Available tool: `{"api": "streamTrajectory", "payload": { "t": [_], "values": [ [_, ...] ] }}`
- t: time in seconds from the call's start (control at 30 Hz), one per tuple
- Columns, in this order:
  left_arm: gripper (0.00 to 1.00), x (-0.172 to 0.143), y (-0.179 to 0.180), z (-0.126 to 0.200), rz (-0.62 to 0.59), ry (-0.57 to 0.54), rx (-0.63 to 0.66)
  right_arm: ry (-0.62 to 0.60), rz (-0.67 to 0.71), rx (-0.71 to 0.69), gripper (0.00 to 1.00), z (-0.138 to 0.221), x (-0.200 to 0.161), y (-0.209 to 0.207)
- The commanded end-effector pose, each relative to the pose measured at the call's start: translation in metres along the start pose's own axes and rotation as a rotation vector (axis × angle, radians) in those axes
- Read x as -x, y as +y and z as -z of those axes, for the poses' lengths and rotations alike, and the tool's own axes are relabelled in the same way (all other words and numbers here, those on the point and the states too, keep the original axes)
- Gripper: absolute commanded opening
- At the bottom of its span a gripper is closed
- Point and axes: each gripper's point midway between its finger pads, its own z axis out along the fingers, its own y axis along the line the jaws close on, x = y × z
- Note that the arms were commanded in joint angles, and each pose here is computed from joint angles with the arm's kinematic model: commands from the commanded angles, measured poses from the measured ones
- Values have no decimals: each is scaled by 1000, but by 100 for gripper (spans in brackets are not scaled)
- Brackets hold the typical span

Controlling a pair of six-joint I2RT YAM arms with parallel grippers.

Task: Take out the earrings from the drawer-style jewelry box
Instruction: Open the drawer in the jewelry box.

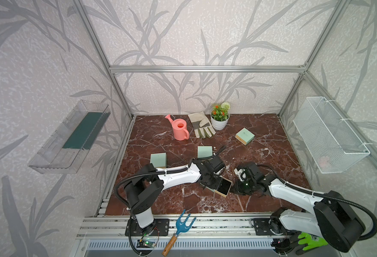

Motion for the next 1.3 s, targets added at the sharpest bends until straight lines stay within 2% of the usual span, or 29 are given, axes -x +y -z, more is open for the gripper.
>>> {"api": "streamTrajectory", "payload": {
  "t": [0.0,0.3,0.47,0.57,0.67,0.87,0.97,1.0,1.1,1.17,1.27],
  "values": [
    [0,0,4,-2,-13,14,29,12,-12,-27,0,1,-7,-9],
    [0,1,2,-2,-12,12,17,4,-2,-14,1,3,-5,-5],
    [0,5,-3,5,-17,-5,-6,-3,14,-30,9,8,-4,-4],
    [0,8,-8,12,-16,-15,-39,-20,28,-39,19,15,-2,-3],
    [0,12,-10,21,-14,-34,-53,-44,30,-62,22,26,-2,-2],
    [0,22,-16,49,10,-106,-135,-129,144,-89,21,57,11,12],
    [1,28,-16,71,29,-153,-196,-164,183,-73,24,65,23,26],
    [3,30,-12,80,42,-171,-208,-166,194,-72,25,66,27,30],
    [23,34,4,109,107,-243,-246,-148,227,-96,26,64,36,36],
    [38,34,20,129,152,-301,-244,-142,254,-115,26,62,42,40],
    [65,28,45,164,189,-402,-164,-135,287,-127,26,58,49,48]
  ]
}}
